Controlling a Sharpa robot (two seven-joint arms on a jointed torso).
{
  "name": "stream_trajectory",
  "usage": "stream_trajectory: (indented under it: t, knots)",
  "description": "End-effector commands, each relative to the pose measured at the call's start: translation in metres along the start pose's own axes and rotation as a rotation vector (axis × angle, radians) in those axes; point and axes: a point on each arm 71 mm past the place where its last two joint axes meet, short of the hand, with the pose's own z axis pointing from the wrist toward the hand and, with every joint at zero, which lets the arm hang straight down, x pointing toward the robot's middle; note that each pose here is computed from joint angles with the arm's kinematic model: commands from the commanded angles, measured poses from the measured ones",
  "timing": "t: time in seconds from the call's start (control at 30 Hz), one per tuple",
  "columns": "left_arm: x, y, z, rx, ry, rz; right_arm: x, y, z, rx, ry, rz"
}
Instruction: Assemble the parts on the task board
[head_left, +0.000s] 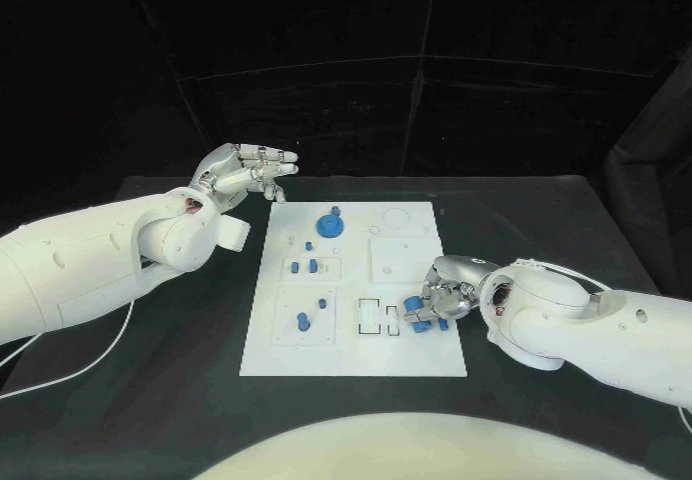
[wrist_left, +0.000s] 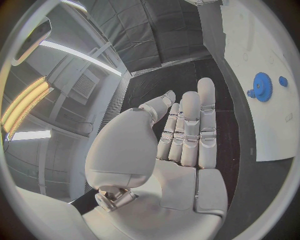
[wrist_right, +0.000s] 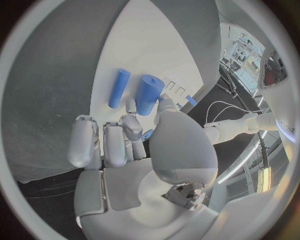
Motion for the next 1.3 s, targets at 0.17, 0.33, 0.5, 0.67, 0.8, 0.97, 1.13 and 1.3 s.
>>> stream_trajectory:
  t: [0.17, 0.33, 0.5, 0.67, 0.8, 0.97, 1.13, 1.3]
  knots:
    - [0.0009, -0.0013, -0.0003, 0.002, 0.013, -0.009, 0.01, 0.003, 0.004, 0.003, 0.027, -0.059]
    - [0.0005, -0.0013, -0.0007, 0.001, 0.013, -0.009, 0.009, 0.004, 0.003, 0.016, -0.01, -0.042]
    - [-0.0003, -0.0012, -0.001, 0.0, 0.012, -0.009, 0.005, 0.005, -0.004, 0.015, -0.068, 0.037]
    - [-0.001, -0.001, -0.001, -0.002, 0.01, -0.008, 0.0, 0.013, -0.014, -0.056, -0.125, 0.139]
    - [0.0002, -0.0009, -0.0002, -0.002, 0.015, -0.01, -0.003, 0.021, -0.019, -0.109, -0.16, 0.186]
    - [0.0008, -0.0006, 0.0001, -0.005, 0.018, -0.012, -0.002, 0.029, -0.019, -0.131, -0.153, 0.217]
    - [0.0016, -0.0006, 0.0002, -0.006, 0.022, -0.013, 0.004, 0.04, -0.014, -0.133, -0.094, 0.219]
    - [0.0025, -0.0006, 0.0004, -0.006, 0.025, -0.014, 0.012, 0.049, -0.007, -0.12, -0.017, 0.21]
